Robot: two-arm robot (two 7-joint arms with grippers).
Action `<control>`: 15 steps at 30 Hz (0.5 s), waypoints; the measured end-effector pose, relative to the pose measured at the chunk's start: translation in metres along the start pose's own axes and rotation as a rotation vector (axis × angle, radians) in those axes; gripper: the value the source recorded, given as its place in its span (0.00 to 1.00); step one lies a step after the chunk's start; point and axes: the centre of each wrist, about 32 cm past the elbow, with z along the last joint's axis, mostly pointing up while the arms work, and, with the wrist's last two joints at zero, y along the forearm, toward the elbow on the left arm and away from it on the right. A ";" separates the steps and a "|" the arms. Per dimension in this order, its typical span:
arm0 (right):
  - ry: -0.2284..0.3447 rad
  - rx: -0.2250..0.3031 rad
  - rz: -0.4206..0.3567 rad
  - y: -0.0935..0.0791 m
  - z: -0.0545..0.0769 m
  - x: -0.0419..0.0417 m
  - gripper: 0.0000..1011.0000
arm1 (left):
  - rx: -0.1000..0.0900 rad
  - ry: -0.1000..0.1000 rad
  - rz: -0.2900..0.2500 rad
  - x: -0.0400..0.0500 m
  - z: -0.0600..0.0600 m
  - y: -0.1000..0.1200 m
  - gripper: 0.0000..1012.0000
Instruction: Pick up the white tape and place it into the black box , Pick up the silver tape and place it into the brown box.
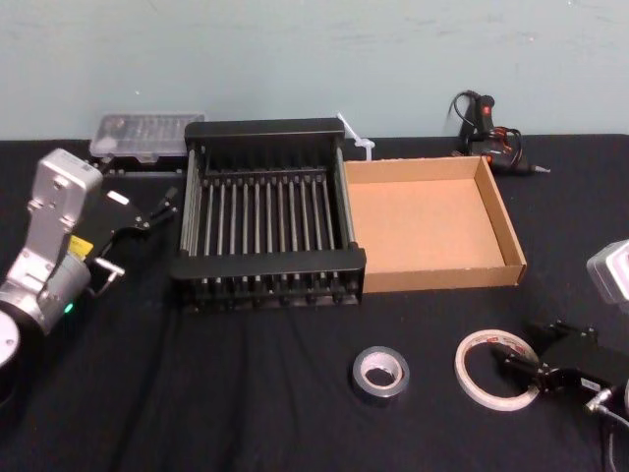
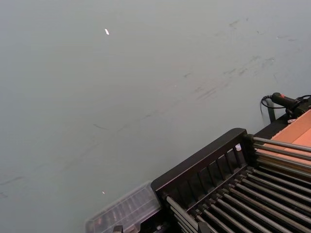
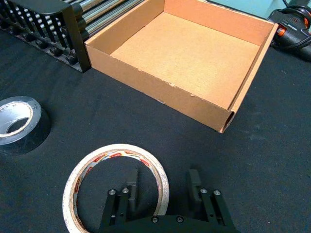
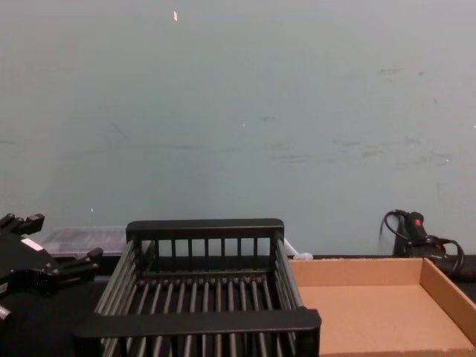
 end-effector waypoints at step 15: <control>0.000 0.000 0.000 0.000 0.000 0.0000 0.22 | 0.000 0.000 0.000 0.0000 0.000 0.000 0.99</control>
